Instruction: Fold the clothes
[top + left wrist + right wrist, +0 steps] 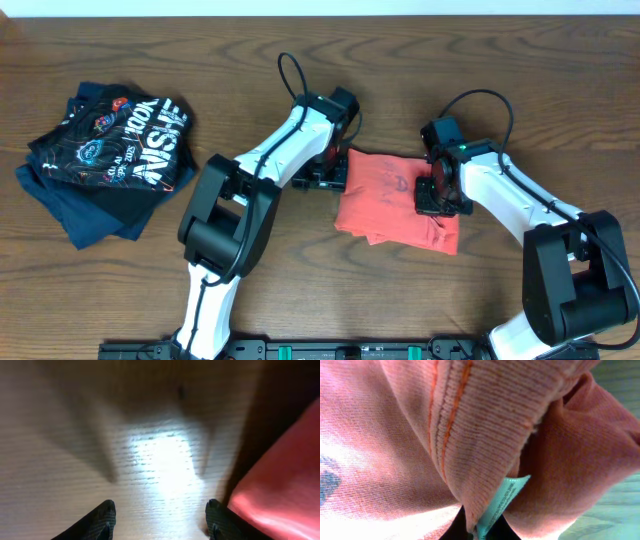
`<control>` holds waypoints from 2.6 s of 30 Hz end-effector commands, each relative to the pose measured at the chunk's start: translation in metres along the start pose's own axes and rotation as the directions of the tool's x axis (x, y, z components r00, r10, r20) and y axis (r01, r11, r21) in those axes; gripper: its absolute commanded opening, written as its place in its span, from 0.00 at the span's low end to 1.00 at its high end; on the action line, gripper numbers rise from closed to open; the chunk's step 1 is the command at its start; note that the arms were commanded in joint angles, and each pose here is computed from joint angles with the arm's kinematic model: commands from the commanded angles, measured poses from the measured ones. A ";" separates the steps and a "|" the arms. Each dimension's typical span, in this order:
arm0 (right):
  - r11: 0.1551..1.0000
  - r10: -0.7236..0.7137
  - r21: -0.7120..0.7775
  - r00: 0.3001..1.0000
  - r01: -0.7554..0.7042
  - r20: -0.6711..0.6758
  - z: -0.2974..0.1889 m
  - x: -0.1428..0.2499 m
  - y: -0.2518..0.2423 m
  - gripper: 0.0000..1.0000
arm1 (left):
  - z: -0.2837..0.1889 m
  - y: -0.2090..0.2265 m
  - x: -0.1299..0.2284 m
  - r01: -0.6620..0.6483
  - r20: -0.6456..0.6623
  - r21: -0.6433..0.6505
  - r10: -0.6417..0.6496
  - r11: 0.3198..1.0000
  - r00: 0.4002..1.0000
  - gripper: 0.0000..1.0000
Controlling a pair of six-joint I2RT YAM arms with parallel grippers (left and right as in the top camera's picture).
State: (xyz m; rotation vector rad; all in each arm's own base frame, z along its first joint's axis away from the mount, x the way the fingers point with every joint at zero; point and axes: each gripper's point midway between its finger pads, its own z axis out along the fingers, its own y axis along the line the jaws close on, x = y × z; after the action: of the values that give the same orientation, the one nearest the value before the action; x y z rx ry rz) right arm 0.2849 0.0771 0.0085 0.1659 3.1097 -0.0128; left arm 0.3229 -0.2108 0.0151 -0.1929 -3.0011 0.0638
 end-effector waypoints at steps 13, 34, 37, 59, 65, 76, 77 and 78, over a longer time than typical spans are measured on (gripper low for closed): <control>0.980 -0.042 0.196 0.993 0.020 0.112 0.004 -0.028 -0.036 0.06 | -0.061 -0.070 0.005 -0.207 0.181 0.223 0.168 0.953 0.969 0.60; 0.983 -0.040 0.181 0.995 0.022 0.092 0.005 -0.023 -0.035 0.07 | 0.014 -0.083 0.003 -0.247 0.092 0.186 0.233 0.951 0.968 0.61; 0.984 -0.038 0.177 0.995 0.021 0.092 0.005 -0.024 -0.036 0.06 | 0.032 -0.078 0.008 -0.232 0.039 0.171 0.228 0.958 0.973 0.61; 0.967 -0.228 0.207 0.854 0.145 0.467 -0.059 -0.127 -0.032 0.25 | -0.001 -0.045 0.068 0.014 -0.078 -0.087 -0.020 0.996 0.997 0.53; 0.976 -0.203 0.183 0.778 0.115 0.595 -0.125 -0.127 -0.033 0.51 | -0.055 -0.025 0.024 0.064 0.181 -0.056 -0.053 0.996 0.982 0.59; 0.995 0.072 0.034 0.916 -0.093 0.395 -0.112 -0.052 -0.058 0.47 | -0.075 -0.029 -0.058 -0.085 0.439 0.033 0.062 0.996 0.897 0.70; 0.995 0.085 0.013 0.930 -0.096 0.357 -0.103 -0.045 -0.057 0.47 | -0.070 -0.031 -0.059 -0.089 0.427 0.048 0.060 0.995 0.902 0.70; 0.995 0.092 -0.004 0.939 -0.097 0.333 -0.097 -0.041 -0.055 0.46 | -0.065 -0.033 -0.059 -0.096 0.413 0.065 0.061 0.993 0.909 0.70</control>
State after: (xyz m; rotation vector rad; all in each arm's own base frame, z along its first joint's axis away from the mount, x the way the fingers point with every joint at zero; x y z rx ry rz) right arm 0.3285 0.0130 0.1280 0.1535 2.6868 -0.1673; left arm 0.3854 -0.2505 0.0941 -0.2598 -3.4459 0.2959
